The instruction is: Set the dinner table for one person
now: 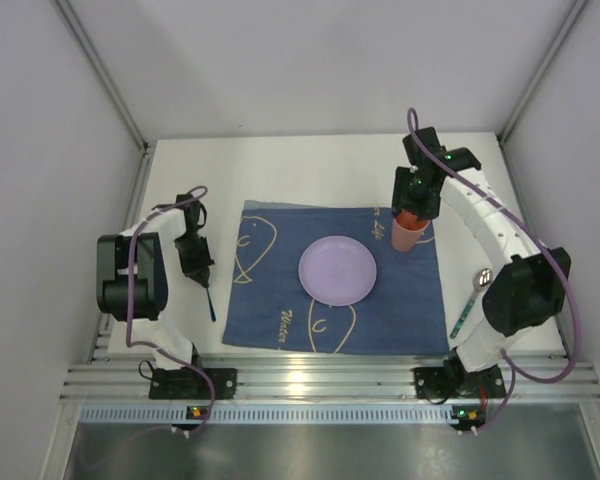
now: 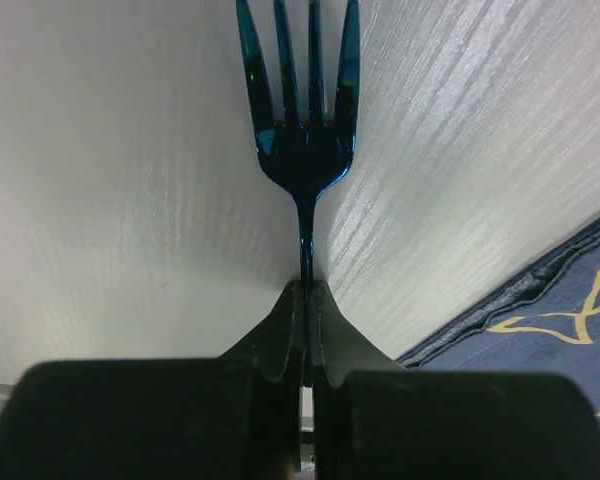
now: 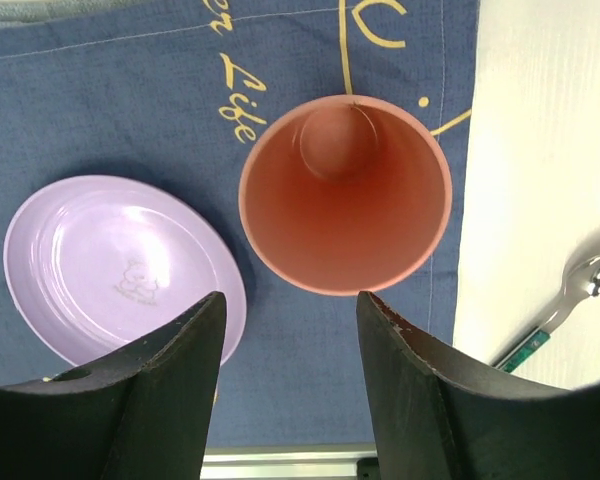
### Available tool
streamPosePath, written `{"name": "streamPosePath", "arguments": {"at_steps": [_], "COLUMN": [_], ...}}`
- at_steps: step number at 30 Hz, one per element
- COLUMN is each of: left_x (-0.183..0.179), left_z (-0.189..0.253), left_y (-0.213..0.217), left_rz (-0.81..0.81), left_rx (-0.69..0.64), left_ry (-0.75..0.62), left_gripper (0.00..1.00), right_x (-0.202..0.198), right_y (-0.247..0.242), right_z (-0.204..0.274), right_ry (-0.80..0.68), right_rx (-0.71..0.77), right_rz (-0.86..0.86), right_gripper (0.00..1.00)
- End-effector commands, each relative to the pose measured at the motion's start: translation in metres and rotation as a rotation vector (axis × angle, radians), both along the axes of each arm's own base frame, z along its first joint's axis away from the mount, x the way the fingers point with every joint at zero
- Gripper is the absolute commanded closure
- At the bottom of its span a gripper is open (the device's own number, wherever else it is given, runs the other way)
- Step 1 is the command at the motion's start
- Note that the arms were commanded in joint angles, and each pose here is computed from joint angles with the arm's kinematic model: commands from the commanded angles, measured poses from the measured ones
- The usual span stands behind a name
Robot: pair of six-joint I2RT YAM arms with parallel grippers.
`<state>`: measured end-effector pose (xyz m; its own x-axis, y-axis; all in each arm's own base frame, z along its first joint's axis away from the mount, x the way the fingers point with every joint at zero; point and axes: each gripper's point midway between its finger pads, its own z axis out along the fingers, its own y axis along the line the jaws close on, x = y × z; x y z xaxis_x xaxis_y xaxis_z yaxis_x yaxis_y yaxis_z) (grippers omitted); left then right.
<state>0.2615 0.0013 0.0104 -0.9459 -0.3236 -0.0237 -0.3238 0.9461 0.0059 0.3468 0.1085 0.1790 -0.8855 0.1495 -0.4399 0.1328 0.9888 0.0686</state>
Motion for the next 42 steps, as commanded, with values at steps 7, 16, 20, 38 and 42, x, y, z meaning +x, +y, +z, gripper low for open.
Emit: {"name": "streamPosePath", "arguments": {"at_steps": [7,16,20,38,42], "left_x": [0.042,0.076,0.076,0.049,0.055], "left_z": [-0.015,0.079,0.088,0.014,0.033], "left_y": [0.005,-0.08,-0.118,-0.171,-0.157], "left_rz": [0.007,-0.073,-0.075,-0.192,-0.204], "left_rx": [0.002,-0.127,-0.181,-0.191,-0.124], "left_ry": [-0.135,-0.318,-0.331,-0.251,-0.321], "left_gripper": [1.0,1.0,1.0,0.45,0.22], "right_x": [-0.036,-0.054,-0.058,-0.08,-0.079], "right_y": [-0.022,-0.036,-0.041,-0.073,-0.087], "right_z": [0.035,0.031,0.032,0.012,0.003], "right_ry": [-0.056,-0.029,-0.032,0.031,0.053], "right_rx": [0.081,0.056,0.046,0.048,0.111], "right_rz": [-0.063,-0.11,-0.123,-0.225,-0.289], "right_gripper": [0.43,0.43,0.43,0.34,0.3]}}
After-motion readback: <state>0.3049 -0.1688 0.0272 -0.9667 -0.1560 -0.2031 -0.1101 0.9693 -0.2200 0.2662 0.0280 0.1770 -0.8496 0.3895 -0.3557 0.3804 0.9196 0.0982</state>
